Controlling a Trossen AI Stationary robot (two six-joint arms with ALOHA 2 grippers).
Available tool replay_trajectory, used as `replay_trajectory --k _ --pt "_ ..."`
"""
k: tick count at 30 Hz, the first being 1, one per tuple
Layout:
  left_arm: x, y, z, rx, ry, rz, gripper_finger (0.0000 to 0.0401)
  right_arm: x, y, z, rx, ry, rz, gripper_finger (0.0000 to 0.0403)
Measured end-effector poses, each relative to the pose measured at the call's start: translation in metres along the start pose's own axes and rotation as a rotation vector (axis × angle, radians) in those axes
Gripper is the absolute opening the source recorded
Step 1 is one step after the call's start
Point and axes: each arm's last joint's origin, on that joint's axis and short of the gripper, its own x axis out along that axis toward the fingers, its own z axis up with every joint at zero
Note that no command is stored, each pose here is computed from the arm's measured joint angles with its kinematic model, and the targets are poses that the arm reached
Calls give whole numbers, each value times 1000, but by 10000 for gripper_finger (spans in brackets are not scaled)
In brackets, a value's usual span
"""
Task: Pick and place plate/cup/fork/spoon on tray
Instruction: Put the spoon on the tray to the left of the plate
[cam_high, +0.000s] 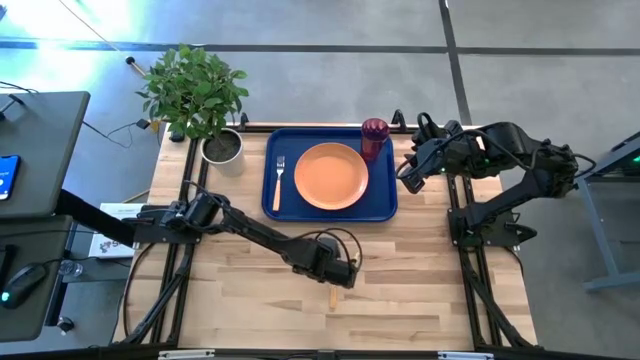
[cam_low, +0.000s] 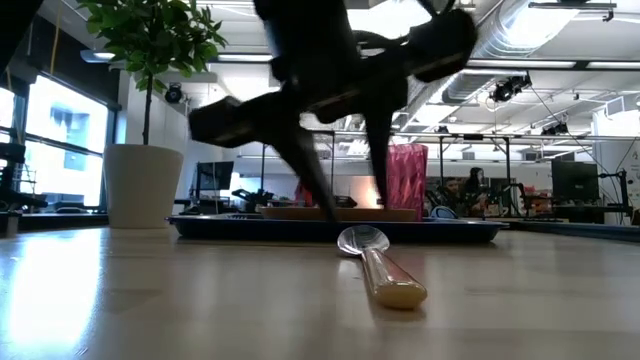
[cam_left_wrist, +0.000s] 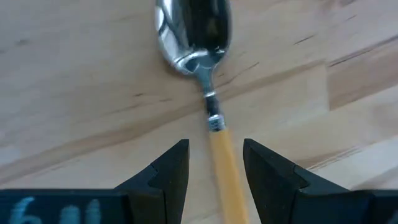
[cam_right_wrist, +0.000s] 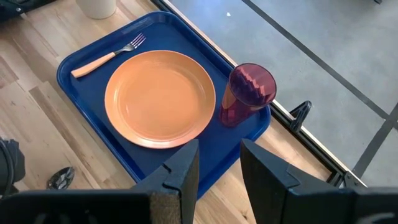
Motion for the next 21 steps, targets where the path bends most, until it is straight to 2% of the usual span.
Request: replay_trajectory --k 21 --pt "34 0 3 20 91 29 140 1 1 -1 -1 2 -2 110"
